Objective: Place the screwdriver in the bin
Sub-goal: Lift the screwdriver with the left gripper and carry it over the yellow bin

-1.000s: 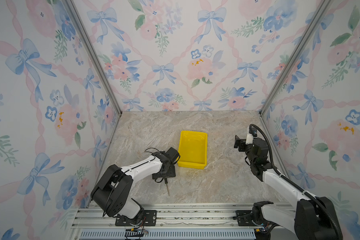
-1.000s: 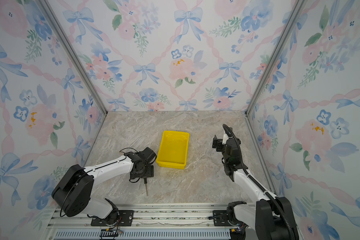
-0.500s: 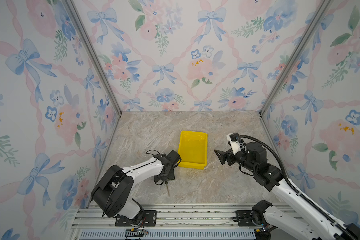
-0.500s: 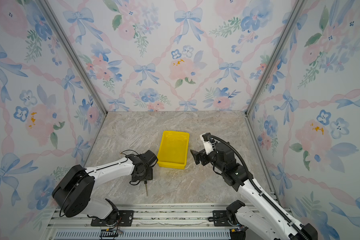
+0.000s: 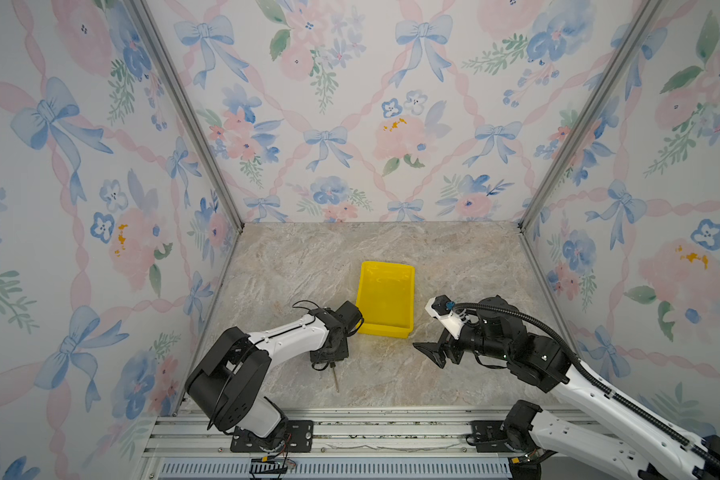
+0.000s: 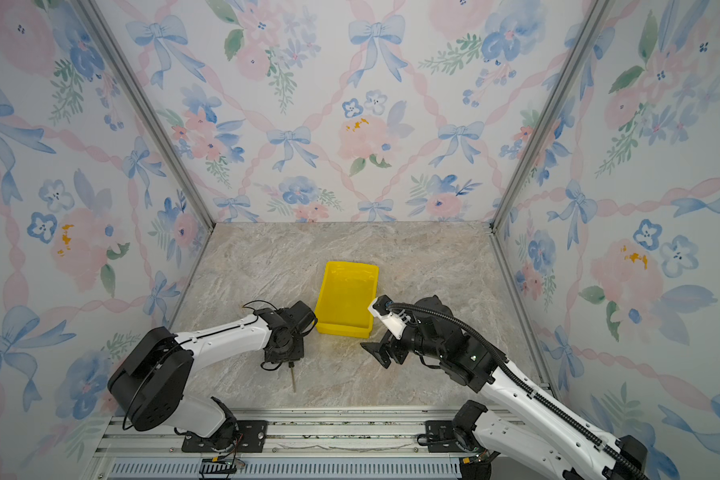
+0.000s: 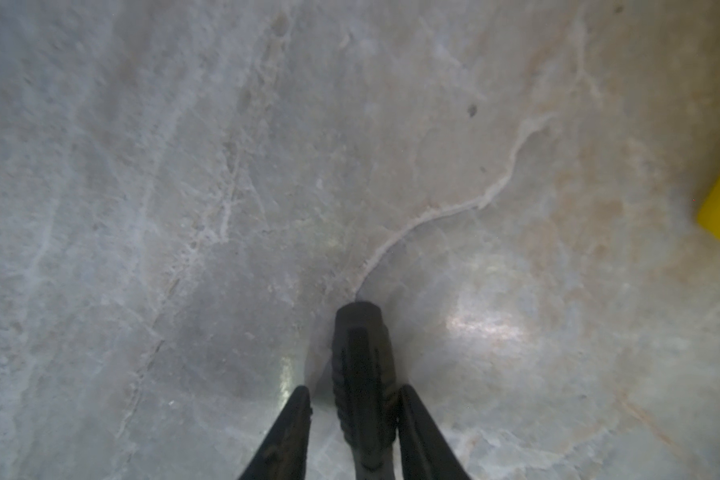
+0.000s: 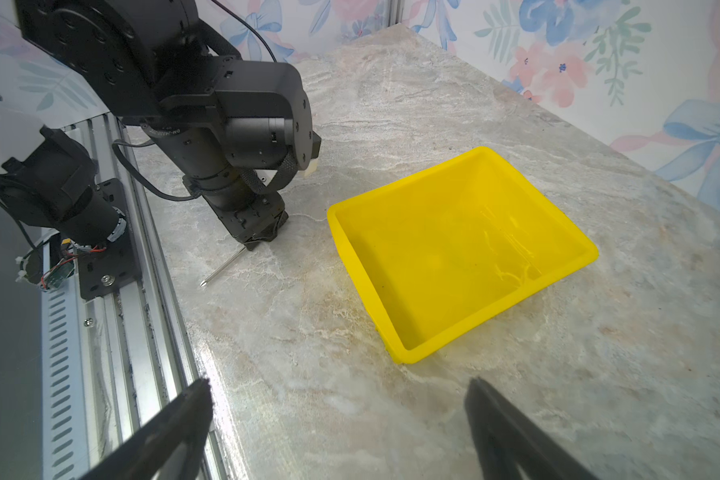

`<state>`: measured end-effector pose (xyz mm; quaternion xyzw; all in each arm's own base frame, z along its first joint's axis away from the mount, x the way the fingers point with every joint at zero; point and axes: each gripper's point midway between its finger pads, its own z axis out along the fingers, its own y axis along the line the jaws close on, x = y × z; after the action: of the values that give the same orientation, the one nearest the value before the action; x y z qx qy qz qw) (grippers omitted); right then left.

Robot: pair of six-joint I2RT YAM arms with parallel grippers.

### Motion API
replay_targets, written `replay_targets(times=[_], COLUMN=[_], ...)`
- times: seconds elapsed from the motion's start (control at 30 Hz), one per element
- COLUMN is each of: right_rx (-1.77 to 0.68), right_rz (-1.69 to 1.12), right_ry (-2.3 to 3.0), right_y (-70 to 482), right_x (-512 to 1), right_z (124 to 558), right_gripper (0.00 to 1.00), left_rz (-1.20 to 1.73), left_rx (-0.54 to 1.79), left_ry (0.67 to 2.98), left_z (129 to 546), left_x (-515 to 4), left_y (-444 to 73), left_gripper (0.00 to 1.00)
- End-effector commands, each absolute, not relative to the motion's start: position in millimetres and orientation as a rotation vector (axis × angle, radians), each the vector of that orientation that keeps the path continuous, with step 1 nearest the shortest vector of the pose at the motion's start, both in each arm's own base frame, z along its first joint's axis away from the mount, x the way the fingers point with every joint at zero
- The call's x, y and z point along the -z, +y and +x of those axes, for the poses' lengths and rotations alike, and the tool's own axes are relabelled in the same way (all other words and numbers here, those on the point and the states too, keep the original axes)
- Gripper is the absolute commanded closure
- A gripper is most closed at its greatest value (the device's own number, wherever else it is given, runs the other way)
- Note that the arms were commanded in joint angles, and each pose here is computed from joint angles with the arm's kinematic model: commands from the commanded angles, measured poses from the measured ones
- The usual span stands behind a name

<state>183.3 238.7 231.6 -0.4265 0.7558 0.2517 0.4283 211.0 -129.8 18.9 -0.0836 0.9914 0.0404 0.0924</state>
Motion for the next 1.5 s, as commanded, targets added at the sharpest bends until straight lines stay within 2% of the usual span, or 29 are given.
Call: replay_targets(times=[0.0, 0.1, 0.2, 0.37, 0.5, 0.7, 1.03, 1.2, 1.47], right_rx=[-0.649, -0.625, -0.592, -0.559, -0.563, -0.599, -0.574, -0.54, -0.495], right_rz=[-1.093, -1.117, -1.096, -1.061, -1.026, -0.917, -0.743, -0.658, -0.595], right_ry=[1.916, 1.92, 1.919, 1.911, 1.928, 1.957, 1.958, 1.979, 2.005], right_y=[246.0, 249.0, 246.9, 243.9, 242.8, 236.1, 216.4, 201.8, 189.9], right_x=[-223.3, -220.7, -220.9, -225.4, -229.7, -234.5, -256.2, -259.9, -254.7], right_z=[177.1, 177.4, 182.8, 189.8, 195.9, 209.7, 251.3, 271.8, 283.1], right_gripper=[0.03, 0.03, 0.03, 0.03, 0.03, 0.03, 0.03, 0.03, 0.03], left_rz=[-0.27, -0.269, -0.259, -0.25, -0.241, -0.157, 0.045, 0.112, 0.166], left_rx=[-0.163, -0.159, -0.16, -0.141, -0.1, -0.053, 0.105, 0.151, 0.179], left_ry=[2.944, 2.944, 2.945, 2.919, 2.86, 2.713, 2.579, 2.579, 2.631], left_z=[207.1, 206.7, 206.6, 210.4, 220.2, 252.8, 327.8, 362.0, 397.4], left_x=[-11.0, -9.7, -9.8, -17.8, -37.8, -94.2, -168.6, -171.8, -139.9], left_y=[-125.3, -127.3, -128.0, -128.6, -130.5, -138.4, -204.7, -241.1, -281.9], left_gripper=[0.69, 0.74, 0.87, 1.0, 1.0, 1.0, 0.99, 0.99, 0.99])
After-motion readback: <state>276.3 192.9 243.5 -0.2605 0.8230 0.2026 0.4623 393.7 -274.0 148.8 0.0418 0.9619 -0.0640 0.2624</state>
